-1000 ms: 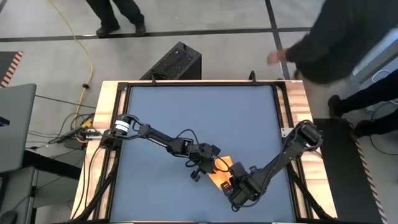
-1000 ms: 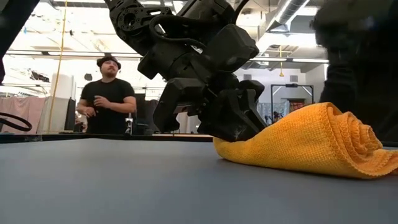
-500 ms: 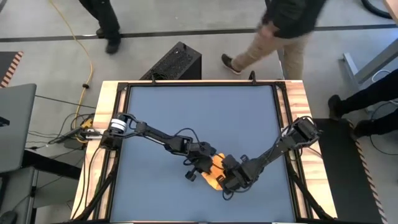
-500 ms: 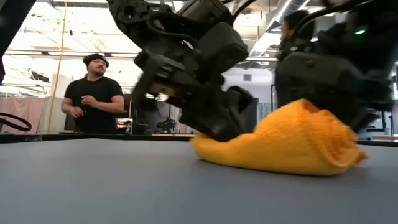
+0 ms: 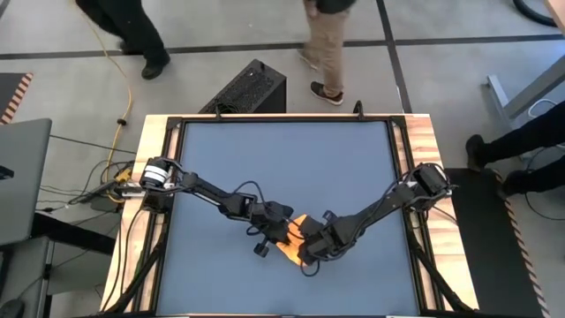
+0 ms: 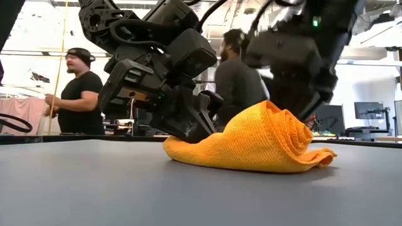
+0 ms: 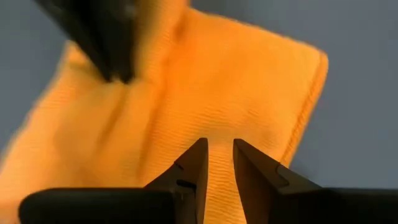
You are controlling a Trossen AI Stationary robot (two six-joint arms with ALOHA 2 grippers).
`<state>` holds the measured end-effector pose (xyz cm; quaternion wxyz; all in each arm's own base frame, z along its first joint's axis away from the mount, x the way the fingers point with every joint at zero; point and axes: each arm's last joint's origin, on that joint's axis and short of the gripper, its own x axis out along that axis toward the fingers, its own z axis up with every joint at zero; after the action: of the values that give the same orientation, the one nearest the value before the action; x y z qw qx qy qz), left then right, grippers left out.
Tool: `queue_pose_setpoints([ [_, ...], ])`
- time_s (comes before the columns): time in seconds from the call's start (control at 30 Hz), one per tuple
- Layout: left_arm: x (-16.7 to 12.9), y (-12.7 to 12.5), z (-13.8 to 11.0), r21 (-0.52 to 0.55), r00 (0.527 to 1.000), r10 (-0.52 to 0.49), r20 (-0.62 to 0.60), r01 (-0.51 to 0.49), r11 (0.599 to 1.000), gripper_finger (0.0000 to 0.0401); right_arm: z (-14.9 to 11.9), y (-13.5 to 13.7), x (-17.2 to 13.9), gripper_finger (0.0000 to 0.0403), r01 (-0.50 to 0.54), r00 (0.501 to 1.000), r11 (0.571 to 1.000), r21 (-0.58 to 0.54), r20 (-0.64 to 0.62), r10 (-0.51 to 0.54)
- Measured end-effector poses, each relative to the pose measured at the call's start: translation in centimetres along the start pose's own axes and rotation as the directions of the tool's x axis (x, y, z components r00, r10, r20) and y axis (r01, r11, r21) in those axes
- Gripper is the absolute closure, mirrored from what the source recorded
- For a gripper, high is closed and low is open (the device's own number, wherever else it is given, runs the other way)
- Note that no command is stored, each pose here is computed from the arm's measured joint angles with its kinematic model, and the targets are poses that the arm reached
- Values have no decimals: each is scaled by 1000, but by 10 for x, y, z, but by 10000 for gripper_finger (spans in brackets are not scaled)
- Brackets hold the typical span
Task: Roll towel
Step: Roll the yellow microfiber cloth
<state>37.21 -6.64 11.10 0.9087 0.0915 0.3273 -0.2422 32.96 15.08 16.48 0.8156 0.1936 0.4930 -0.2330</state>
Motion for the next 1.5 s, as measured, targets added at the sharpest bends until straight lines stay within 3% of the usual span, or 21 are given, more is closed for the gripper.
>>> queue_pose_setpoints([
  [0.17, 0, -1, -2, -14, 1000, -4, -20, 4, 1000, 401, 4, 5, -15, 302, 21, 999, 999, 25, -37, -20],
  [0.33, 0, -1, -4, -28, 998, 8, -55, -10, 1000, 401, 2, 23, -20, 302, -91, 994, 995, 49, 70, 87],
  [0.63, 0, -1, -4, -34, 998, 9, -58, -11, 999, 401, -2, 35, -25, 302, -139, 976, 989, 56, 176, 127],
  [0.97, 0, 0, 1, -36, 998, 4, -67, -7, 999, 401, -25, 54, 5, 302, -196, 975, 981, 18, 110, 193],
  [1.3, 0, 1, 4, -17, 998, -1, -64, -1, 1000, 401, -51, 64, -4, 315, -221, 972, 973, 59, 88, 216],
  [1.5, -2, -1, 5, 35, 997, -60, -47, 62, 997, 395, -53, 64, -4, 327, -219, 974, 974, 60, 78, 214],
])
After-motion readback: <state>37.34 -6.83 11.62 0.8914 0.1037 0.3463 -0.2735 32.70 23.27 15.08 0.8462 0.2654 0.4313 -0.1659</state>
